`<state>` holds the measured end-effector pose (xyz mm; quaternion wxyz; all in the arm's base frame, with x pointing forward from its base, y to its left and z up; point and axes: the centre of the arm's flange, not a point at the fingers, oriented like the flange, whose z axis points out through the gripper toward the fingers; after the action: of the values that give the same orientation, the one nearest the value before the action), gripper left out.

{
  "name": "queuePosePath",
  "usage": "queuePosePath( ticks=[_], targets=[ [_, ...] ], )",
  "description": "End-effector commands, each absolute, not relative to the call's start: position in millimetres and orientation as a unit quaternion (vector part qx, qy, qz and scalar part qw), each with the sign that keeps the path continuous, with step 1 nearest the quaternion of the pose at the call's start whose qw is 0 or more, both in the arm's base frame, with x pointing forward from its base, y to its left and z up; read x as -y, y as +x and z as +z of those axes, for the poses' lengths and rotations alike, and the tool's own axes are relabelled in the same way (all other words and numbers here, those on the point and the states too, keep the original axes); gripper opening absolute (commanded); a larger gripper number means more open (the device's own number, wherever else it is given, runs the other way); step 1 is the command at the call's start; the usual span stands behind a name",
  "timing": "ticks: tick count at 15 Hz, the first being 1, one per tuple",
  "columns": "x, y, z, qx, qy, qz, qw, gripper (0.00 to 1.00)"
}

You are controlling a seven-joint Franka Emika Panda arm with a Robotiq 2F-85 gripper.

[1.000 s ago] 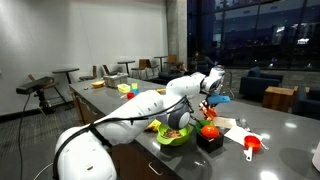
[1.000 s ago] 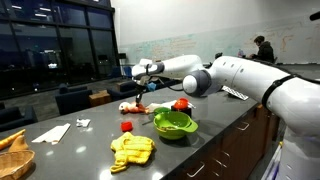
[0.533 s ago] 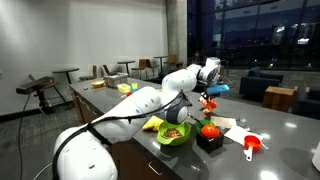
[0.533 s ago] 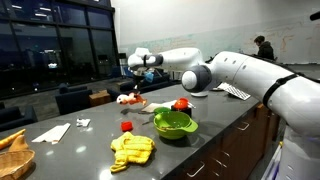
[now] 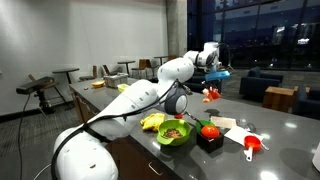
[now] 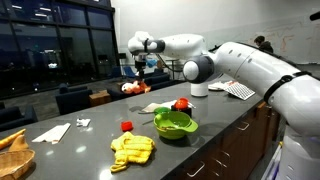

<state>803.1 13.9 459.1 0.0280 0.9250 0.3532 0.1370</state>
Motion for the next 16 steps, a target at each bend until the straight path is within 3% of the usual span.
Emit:
queuePosePath(
  ticks=[1, 10, 16],
  targets=[
    [15.8, 778.0, 521.2, -0.274, 0.956, 0.097, 0.043, 0.04],
    [120.6, 648.5, 602.5, -0.039, 0.995, 0.060, 0.063, 0.04],
    [162.8, 609.9, 601.0, 0.073, 0.997, 0.015, 0.026, 0.04]
  ],
)
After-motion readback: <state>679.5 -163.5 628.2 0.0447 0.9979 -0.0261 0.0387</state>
